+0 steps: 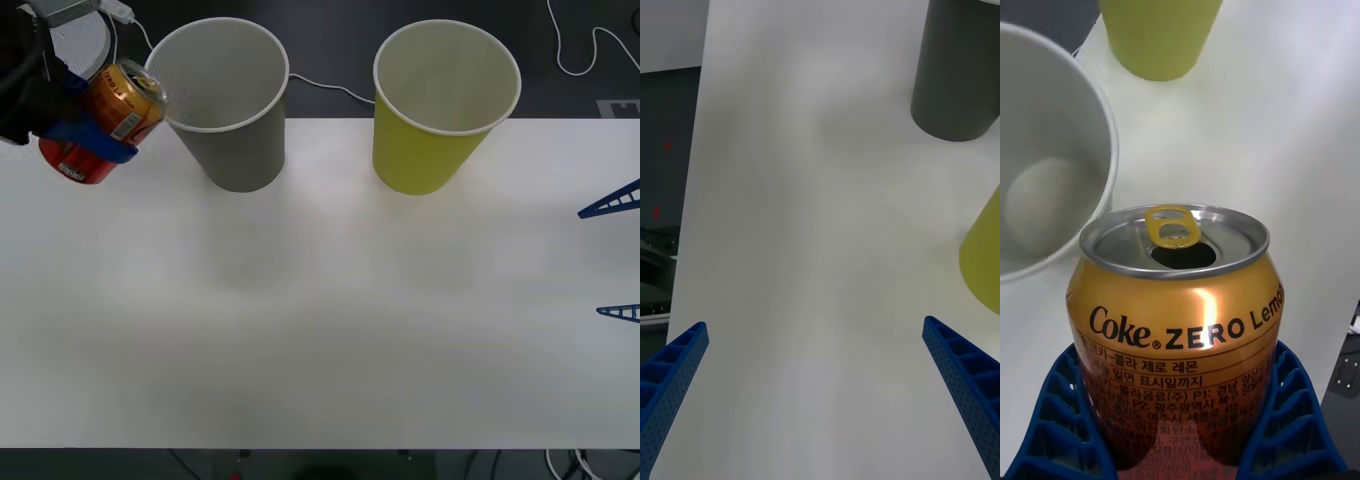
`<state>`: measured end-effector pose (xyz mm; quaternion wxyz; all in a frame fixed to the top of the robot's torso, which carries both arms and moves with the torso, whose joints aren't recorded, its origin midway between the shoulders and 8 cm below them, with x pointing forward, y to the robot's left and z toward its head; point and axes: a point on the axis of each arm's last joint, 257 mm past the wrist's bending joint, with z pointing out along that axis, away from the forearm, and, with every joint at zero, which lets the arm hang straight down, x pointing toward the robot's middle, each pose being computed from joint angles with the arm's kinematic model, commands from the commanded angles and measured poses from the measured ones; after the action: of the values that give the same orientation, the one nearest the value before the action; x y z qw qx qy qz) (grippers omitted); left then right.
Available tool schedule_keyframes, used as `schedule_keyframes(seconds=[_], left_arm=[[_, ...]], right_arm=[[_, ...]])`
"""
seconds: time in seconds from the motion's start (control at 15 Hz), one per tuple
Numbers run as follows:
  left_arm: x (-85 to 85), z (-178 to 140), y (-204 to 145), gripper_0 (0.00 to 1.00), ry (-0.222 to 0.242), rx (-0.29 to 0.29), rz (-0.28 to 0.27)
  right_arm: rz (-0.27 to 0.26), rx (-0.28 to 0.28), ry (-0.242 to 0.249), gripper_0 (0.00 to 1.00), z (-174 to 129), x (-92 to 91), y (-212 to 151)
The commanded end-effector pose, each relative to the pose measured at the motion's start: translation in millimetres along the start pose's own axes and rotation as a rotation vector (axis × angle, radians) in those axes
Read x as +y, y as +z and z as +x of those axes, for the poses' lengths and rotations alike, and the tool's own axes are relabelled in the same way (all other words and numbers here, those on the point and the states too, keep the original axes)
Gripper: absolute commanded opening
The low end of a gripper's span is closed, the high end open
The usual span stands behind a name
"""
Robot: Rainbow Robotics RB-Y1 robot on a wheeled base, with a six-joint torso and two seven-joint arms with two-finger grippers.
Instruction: Put the can into the green bin and the plastic bottle into the gray bin
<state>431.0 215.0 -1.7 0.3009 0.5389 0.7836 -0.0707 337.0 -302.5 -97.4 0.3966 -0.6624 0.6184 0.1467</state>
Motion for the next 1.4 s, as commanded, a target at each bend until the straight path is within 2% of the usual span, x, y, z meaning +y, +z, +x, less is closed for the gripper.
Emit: schedule_keyframes(seconds=[0.07,0.33,0.67,0.8,0.93,1.13,1.27,1.4], left_arm=[[-8.7,-52,9,0.0,0.017,-0.02,0.016],[-9.4,-111,25,0.0,0.043,-0.035,0.016],[-15.5,-188,38,0.0,0.094,-0.003,0.024],[-20.4,-219,47,0.0,0.065,0.004,0.019],[-22.7,-246,59,0.0,0.06,-0.003,0.013],[-21.2,-292,86,0.0,0.008,-0.073,0.01],[-19.3,-310,103,0.0,-0.021,-0.108,0.004],[-14.7,-321,121,0.0,-0.032,-0.119,-0.026]], right_arm=[[0.0,0.0,0.0,1.0,0,0.0,0],[0.0,0.0,0.0,1.0,0,0.0,0],[0.0,0.0,0.0,1.0,0,0.0,0],[0.0,0.0,0.0,1.0,0,0.0,0],[0.0,0.0,0.0,1.0,0,0.0,0],[0.0,0.0,0.0,1.0,0,0.0,0],[0.0,0.0,0.0,1.0,0,0.0,0],[0.0,0.0,0.0,1.0,0,0.0,0]])
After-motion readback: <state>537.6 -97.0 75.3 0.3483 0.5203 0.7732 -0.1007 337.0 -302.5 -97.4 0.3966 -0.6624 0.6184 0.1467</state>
